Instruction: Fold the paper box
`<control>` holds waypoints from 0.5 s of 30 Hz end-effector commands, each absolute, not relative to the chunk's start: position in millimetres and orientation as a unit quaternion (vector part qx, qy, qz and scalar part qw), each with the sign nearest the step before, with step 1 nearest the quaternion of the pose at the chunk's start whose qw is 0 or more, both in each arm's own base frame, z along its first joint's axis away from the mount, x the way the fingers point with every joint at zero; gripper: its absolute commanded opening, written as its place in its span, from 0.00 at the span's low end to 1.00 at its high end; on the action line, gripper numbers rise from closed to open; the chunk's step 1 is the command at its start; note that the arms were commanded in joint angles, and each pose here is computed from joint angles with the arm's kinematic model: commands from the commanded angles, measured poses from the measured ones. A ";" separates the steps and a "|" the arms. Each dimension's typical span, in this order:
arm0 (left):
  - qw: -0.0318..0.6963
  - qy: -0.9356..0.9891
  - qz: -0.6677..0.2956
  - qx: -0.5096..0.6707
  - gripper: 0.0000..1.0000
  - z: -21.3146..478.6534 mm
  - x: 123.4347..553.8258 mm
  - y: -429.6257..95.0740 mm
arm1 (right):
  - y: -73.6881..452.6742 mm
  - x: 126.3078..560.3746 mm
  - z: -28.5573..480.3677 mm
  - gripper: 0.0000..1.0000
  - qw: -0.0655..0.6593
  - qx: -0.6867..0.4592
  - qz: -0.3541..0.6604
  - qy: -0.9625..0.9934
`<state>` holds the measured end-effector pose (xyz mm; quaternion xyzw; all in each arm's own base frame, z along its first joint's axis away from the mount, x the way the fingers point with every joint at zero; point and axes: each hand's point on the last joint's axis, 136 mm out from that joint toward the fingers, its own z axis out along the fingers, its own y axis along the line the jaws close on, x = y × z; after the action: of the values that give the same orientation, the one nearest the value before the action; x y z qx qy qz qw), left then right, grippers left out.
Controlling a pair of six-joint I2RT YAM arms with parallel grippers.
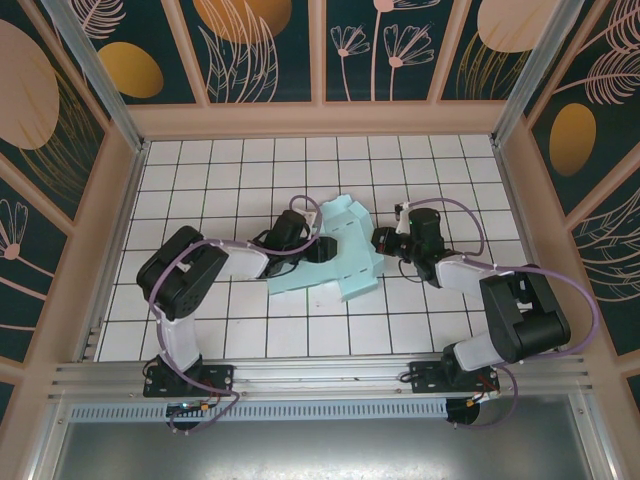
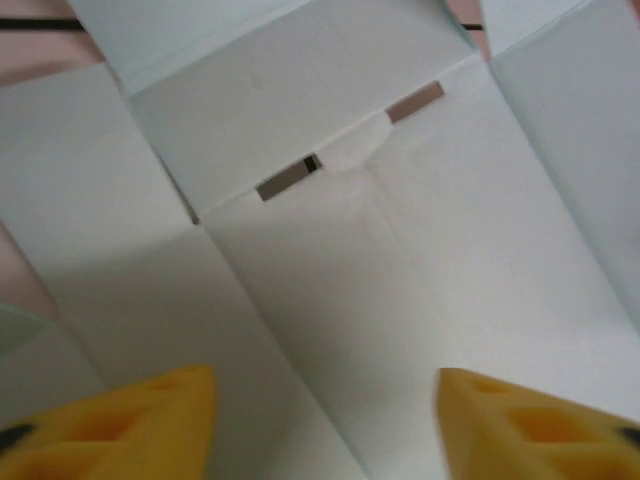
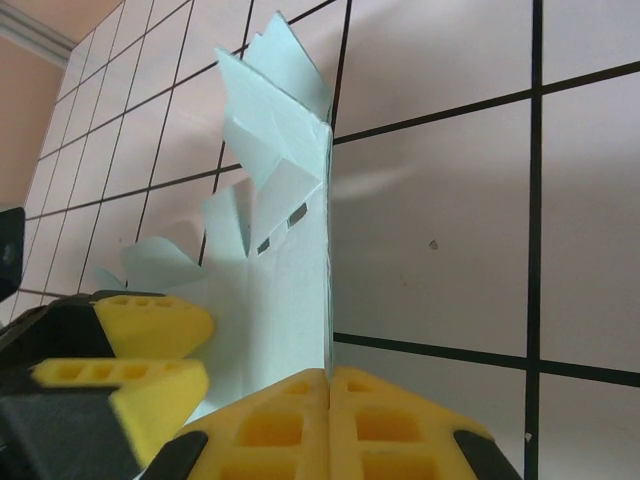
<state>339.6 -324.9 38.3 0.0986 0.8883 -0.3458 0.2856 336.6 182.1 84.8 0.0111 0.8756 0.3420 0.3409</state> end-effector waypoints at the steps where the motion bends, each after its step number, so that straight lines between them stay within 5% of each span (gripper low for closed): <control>1: 0.269 0.894 -0.350 0.081 0.73 45.6 330.4 -319.1 | 181.3 338.6 94.2 0.00 0.358 -0.016 0.326 0.875; 3: 0.298 0.883 -0.354 0.078 0.83 68.2 343.5 -323.6 | 179.0 340.0 94.9 0.00 0.364 -0.025 0.311 0.877; 4: 0.314 0.878 -0.352 0.076 0.97 78.6 352.5 -325.1 | 176.4 341.1 93.8 0.00 0.367 -0.028 0.299 0.881; 15: 0.355 0.843 -0.397 0.073 0.98 147.6 424.4 -380.0 | 151.8 352.2 111.1 0.00 0.399 -0.070 0.162 0.900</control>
<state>415.6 -375.7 162.2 0.0839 0.8289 -0.4005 0.3815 348.7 158.6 97.3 -0.0511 0.9004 0.1987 0.3836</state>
